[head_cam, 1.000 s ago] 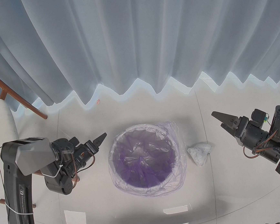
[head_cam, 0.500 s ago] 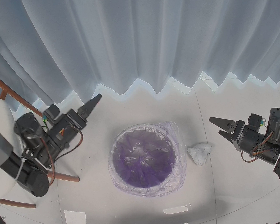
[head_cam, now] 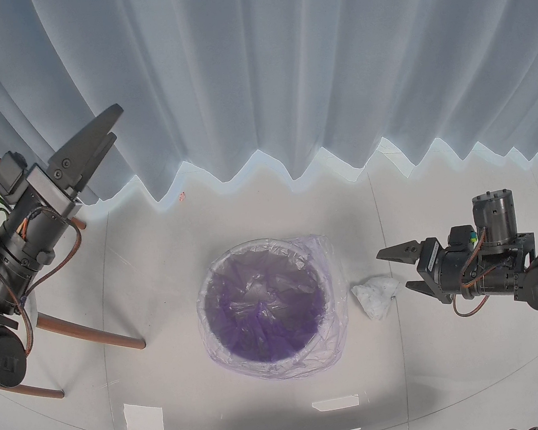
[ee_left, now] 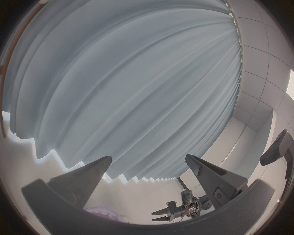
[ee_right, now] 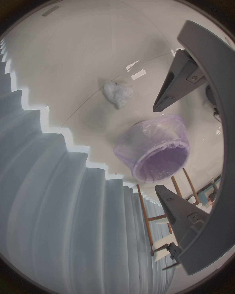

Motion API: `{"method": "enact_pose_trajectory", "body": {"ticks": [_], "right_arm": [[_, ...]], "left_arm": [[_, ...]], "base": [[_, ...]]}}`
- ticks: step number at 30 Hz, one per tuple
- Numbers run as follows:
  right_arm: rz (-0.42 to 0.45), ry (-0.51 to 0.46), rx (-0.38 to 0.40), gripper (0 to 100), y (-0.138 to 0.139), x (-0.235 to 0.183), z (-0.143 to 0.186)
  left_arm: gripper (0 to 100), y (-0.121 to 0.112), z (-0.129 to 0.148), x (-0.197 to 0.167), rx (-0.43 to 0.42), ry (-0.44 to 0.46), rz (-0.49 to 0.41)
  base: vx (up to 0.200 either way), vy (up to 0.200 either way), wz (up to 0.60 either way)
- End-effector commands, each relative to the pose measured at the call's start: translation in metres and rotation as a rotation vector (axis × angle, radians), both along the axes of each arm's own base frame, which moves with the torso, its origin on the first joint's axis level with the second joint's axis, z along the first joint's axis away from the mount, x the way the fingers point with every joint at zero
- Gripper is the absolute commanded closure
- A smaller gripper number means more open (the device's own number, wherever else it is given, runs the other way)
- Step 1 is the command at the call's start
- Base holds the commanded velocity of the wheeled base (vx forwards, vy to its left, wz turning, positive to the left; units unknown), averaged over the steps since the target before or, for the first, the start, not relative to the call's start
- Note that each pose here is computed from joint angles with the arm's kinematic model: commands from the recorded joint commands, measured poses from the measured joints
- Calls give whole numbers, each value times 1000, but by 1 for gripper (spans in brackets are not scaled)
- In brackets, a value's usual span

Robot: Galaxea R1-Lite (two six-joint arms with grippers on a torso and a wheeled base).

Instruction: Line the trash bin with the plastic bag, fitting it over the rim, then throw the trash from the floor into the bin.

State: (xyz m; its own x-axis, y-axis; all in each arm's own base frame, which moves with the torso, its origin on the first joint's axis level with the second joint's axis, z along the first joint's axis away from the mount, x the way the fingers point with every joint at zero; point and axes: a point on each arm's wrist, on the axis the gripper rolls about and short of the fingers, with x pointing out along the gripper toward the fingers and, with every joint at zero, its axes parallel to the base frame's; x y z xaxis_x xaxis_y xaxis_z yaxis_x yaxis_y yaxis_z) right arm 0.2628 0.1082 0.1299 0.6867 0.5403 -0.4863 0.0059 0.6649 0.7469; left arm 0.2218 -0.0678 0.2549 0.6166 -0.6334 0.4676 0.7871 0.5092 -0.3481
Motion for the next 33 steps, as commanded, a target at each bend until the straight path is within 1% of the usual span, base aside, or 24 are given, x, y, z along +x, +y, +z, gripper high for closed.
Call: {"method": "enact_pose_trajectory", "body": {"ticks": [1, 4, 5, 6, 8, 9, 10, 12, 14, 17, 18, 21, 22, 23, 24, 26, 27, 31, 33], "right_arm": [[44, 55, -58, 0, 19, 26, 14], [40, 77, -80, 0, 22, 34, 7], [26, 93, -121, 0, 23, 44, -5], [25, 94, -126, 0, 23, 45, -6], [6, 111, -226, 0, 26, 55, -29], [0, 113, -260, 0, 26, 57, -36], [-10, 121, -323, 0, 26, 61, -49], [-10, 138, -402, 0, 28, 64, -67], [-12, 138, -445, 0, 29, 70, -83], [-9, 93, -460, 0, 35, 78, -102], [4, 84, -471, 0, 37, 79, -110], [39, 68, -520, 0, 44, 82, -128], [50, 66, -559, 0, 45, 84, -137], [57, 66, -581, 0, 46, 86, -142], [57, 65, -583, 0, 46, 86, -142], [68, 68, -620, 0, 49, 94, -158], [66, 71, -627, 0, 50, 96, -162], [60, 53, -623, 0, 53, 103, -167], [62, 25, -614, 0, 59, 108, -166]], "left_arm": [[0, 13, 28, -28, -11, -89, 18], [0, 16, 32, -31, -13, -98, 29], [0, 18, 36, -35, -13, -104, 32], [0, 18, 36, -35, -14, -104, 33], [0, 19, 37, -40, -15, -106, 31], [0, 19, 37, -40, -15, -106, 31], [0, 19, 36, -40, -14, -104, 31], [0, 19, 36, -39, -14, -103, 31], [0, 19, 35, -39, -14, -101, 31], [0, 19, 34, -40, -13, -102, 30], [0, 19, 33, -40, -10, -97, 31], [0, 18, 30, -40, -2, -87, 20], [0, 18, 26, -40, 15, -78, -3], [0, 18, 24, -40, 27, -72, -21], [0, 18, 24, -41, 29, -71, -23], [0, 19, 20, -41, 44, -62, -36], [0, 19, 20, -41, 45, -59, -38], [0, 19, 18, -40, 45, -52, -43], [0, 18, 17, -41, 53, -47, -53]], "base": [[0, -200, 0], [0, -200, 0], [0, -200, 0], [0, -200, 0], [0, -200, 0], [0, -200, 0], [0, 0, 0], [0, 0, 0], [0, 0, 0], [0, 0, 0], [0, 0, 0], [0, 0, 0], [0, 0, 0], [0, 0, 0], [0, 0, 0], [0, 0, 0], [0, 0, 0], [-200, 0, 0], [-200, 0, 0]]}}
